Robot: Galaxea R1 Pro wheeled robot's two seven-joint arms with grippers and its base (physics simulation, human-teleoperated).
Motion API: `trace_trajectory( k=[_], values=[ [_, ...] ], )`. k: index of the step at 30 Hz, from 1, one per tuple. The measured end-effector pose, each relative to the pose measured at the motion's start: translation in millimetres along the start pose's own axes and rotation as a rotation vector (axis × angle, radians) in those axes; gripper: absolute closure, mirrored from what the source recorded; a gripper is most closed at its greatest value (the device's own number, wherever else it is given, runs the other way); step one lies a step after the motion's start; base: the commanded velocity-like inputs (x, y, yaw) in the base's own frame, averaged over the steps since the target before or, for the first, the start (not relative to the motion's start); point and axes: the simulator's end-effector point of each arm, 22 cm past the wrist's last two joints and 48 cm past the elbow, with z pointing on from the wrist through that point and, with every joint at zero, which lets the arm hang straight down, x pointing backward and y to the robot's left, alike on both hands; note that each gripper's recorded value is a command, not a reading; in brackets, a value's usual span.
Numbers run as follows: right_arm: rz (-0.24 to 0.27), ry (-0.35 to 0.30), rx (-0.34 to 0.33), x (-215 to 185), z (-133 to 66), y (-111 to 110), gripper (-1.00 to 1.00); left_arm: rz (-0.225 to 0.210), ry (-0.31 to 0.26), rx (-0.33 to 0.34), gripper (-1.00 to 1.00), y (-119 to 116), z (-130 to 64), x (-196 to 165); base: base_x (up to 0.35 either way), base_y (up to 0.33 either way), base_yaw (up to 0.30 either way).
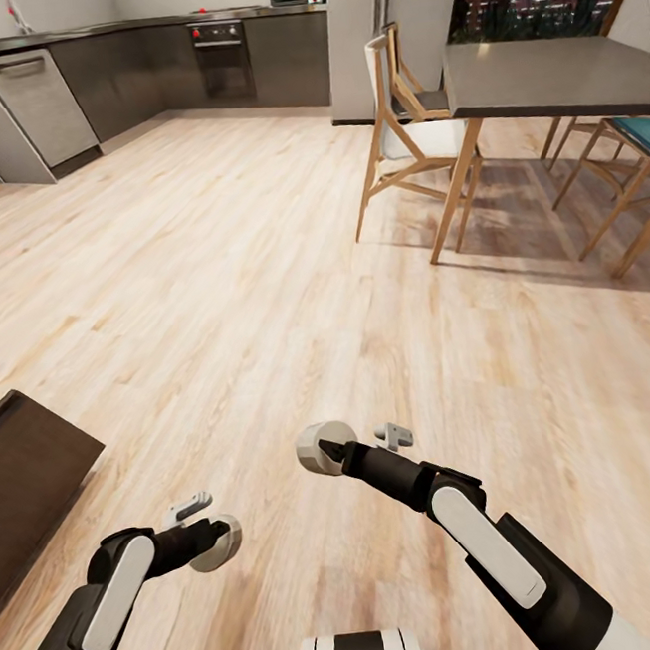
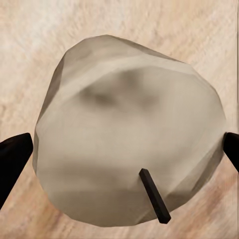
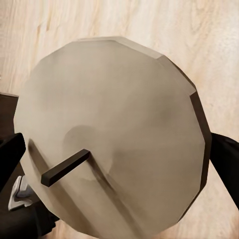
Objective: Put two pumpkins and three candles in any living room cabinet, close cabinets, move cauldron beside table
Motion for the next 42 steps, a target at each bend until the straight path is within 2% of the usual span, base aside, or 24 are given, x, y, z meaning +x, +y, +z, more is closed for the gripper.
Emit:
trace_trajectory(
  k=[15,21,32,36,42],
  values=[
    [-0.04,-0.047,-0.026,-19.3,-19.2,27.3,1.0,0.015,-0.058,0.025,1.0,-14.7,-26.7,-17.6,0.0,0.0,0.228],
    [-0.056,-0.064,-0.039,-26.3,-27.6,38.5,1.0,0.015,-0.083,-0.033,1.0,-4.9,-38.4,-25.3,0.0,0.0,0.268],
    [-0.085,-0.1,-0.038,-39.1,-42.9,55.5,1.0,0.019,-0.127,-0.021,1.0,-14.4,-59.8,-37.5,0.0,0.0,0.268],
    [-0.087,-0.102,-0.03,-45.4,-47.3,61.2,1.0,0.02,-0.128,-0.018,1.0,-19.3,-68.5,-41.1,0.0,0.0,0.268],
    [-0.089,-0.104,-0.027,-46.3,-48.5,61.4,1.0,0.023,-0.13,-0.015,1.0,-21.2,-69.7,-41.2,0.0,0.0,0.268]
  ],
)
